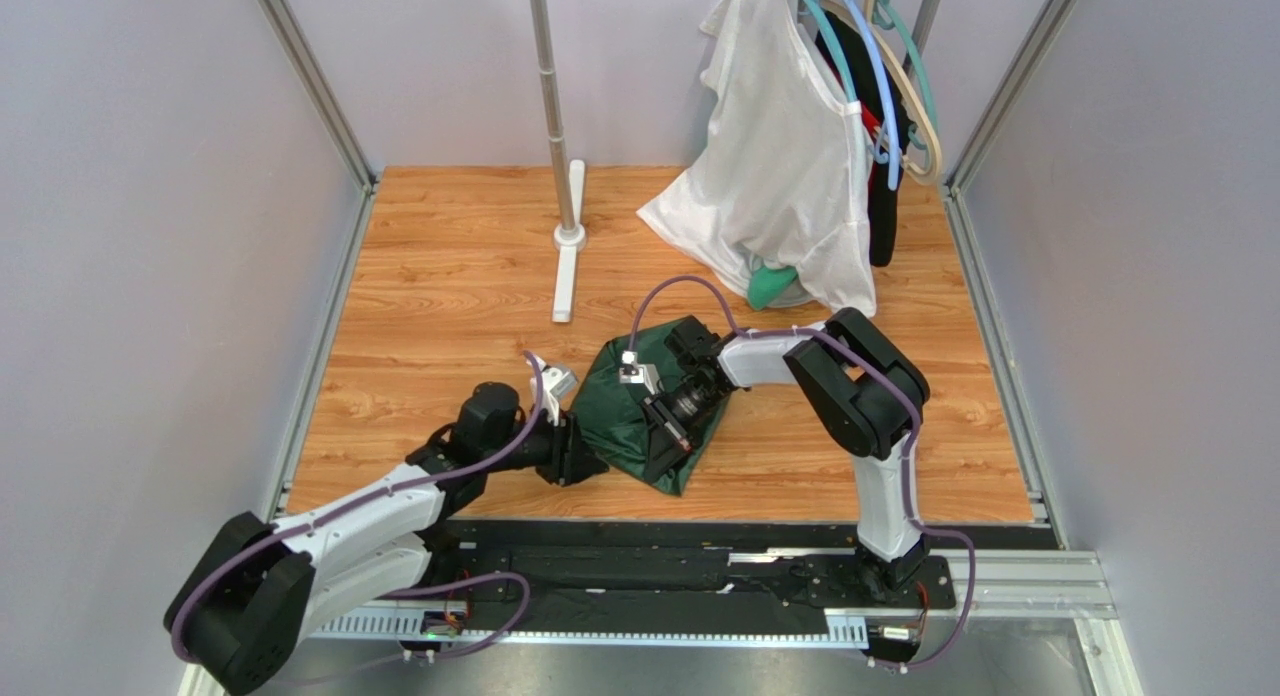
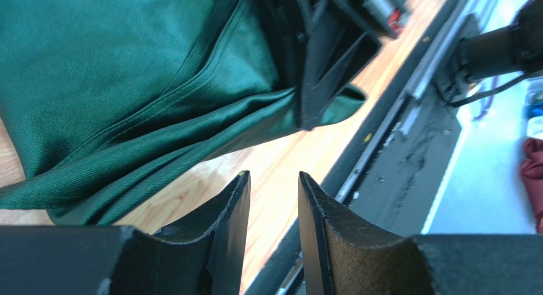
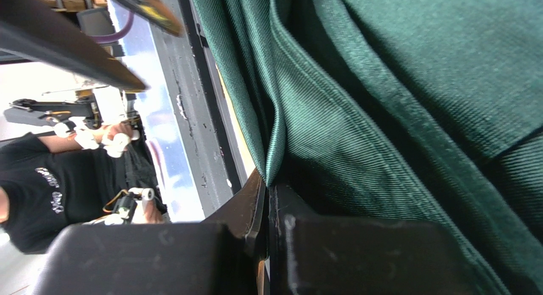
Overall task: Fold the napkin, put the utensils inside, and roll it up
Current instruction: Roll the napkin with the utensil
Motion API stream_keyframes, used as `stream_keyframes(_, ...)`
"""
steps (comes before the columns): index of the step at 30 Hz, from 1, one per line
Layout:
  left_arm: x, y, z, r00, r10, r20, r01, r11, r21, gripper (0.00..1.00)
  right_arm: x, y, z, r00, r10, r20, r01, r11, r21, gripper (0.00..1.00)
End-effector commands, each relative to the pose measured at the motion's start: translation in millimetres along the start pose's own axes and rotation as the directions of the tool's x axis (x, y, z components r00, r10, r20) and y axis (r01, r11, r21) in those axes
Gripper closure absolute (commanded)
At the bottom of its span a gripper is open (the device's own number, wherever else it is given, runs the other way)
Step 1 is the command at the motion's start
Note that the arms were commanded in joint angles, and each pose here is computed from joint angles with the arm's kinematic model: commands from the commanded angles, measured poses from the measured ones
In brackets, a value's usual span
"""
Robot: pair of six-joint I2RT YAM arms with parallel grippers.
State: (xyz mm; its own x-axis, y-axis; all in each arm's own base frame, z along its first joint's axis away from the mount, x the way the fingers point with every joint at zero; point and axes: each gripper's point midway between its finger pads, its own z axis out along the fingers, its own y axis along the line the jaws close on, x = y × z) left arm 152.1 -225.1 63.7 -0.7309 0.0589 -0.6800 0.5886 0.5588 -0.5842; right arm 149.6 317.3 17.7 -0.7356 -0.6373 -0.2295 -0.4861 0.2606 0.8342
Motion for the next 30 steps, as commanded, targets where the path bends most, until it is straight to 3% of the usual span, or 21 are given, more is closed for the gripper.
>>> stream_keyframes(1, -27.8, -2.0, 10.3, 0.993, 0.1, 0.056, -0.101, 0.995, 0.001, 0.59, -2.7, -29.9, 0.8, 1.0, -0.03, 0.002, 0.029, 0.996, 0.09, 1.0)
stream_keyframes(9, -41.6, 9.5, 21.0, 0.99, 0.1, 0.1, -0.095, 0.994, -0.047, 0.6, -1.0, -30.3, 1.6, 1.0, -0.028, -0.002, 0.028, 0.996, 0.089, 1.0)
stream_keyframes(23, -34.2, 31.3, 35.7, 0.996, 0.067, 0.064, -0.059, 0.992, -0.112, 0.63, -1.9, -30.6, -0.7, 0.999, -0.034, 0.002, 0.033, 0.994, 0.105, 1.0)
stream_keyframes(26, -33.0, 34.7, 36.5, 0.997, 0.057, 0.054, -0.05, 0.99, -0.129, 0.63, -3.4, -28.8, -2.7, 0.999, -0.046, 0.008, 0.045, 0.992, 0.118, 0.89)
stream_keyframes(27, -33.7, 34.9, 37.4, 0.997, 0.055, 0.05, -0.048, 0.99, -0.131, 0.63, -3.3, -29.4, -3.7, 0.999, -0.044, 0.01, 0.042, 0.991, 0.13, 0.78)
stream_keyframes(29, -30.6, 36.7, 39.1, 0.999, 0.043, 0.03, -0.038, 0.99, -0.135, 0.63, -6.5, -25.6, -7.2, 0.998, -0.057, 0.026, 0.053, 0.989, 0.138, 0.68)
stream_keyframes(30, -32.4, 36.2, 40.5, 0.999, 0.042, 0.028, -0.038, 0.99, -0.133, 0.63, -6.7, -25.0, -8.2, 0.998, -0.061, 0.031, 0.056, 0.987, 0.149, 0.58)
